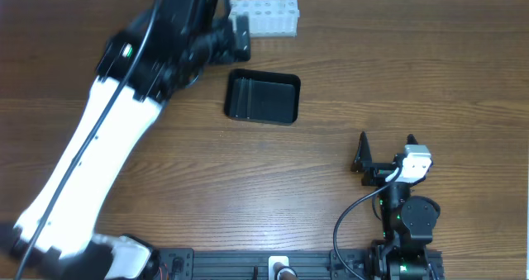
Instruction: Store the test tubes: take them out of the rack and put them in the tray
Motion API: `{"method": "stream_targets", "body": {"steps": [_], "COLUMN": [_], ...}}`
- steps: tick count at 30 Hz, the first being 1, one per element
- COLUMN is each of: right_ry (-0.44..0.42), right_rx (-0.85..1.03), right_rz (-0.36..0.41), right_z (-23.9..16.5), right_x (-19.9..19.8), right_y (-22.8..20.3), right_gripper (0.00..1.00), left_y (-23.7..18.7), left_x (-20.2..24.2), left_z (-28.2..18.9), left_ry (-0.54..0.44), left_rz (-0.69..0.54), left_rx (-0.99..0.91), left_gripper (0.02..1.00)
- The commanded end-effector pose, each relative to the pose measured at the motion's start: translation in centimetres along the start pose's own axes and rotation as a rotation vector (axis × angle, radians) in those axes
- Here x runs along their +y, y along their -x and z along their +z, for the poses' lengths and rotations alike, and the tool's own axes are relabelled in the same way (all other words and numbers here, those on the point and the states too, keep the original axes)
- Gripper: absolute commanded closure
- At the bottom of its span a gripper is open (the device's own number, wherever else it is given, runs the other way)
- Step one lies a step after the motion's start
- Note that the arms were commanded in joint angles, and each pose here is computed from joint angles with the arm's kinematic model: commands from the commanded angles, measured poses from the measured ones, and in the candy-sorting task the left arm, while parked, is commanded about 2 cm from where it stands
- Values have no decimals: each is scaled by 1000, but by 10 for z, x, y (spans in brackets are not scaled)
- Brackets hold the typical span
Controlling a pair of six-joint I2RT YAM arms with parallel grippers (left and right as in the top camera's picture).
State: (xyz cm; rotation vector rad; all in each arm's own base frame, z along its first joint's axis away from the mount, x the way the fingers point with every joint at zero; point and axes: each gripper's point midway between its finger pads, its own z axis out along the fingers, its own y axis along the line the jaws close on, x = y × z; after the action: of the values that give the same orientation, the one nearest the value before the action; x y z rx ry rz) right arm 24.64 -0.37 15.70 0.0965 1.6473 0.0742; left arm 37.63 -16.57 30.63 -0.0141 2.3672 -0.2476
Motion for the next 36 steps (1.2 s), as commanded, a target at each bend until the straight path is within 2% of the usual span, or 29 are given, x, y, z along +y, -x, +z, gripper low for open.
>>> {"method": "stream_targets", "body": {"steps": [1, 5, 15, 24, 29, 36], "right_ry": [-15, -15, -15, -15, -15, -15], "right_rx": [-4, -4, -4, -4, -4, -4], "right_rz": [10, 10, 10, 10, 10, 10], "right_z": [0, 0, 0, 0, 0, 0], "right_x": [-3, -3, -3, -3, -3, -3], "right_y": [-1, -1, -1, -1, -1, -1], "right_gripper": [9, 9, 7, 16, 7, 9], "left_y": [-38, -57, -63, -66, -89, -109], "left_x": [31, 47, 103, 144, 156, 174], "left_z": [-23, -36, -67, -100, -102, -94], "left_ry": [39, 13, -105, -101, -104, -53], "left_rz": [-3, -28, -188, -240, -242, -255], "left_rx": [-18, -101, -550, -946, -1064, -1103], "left_gripper": [20, 20, 20, 23, 20, 20]}}
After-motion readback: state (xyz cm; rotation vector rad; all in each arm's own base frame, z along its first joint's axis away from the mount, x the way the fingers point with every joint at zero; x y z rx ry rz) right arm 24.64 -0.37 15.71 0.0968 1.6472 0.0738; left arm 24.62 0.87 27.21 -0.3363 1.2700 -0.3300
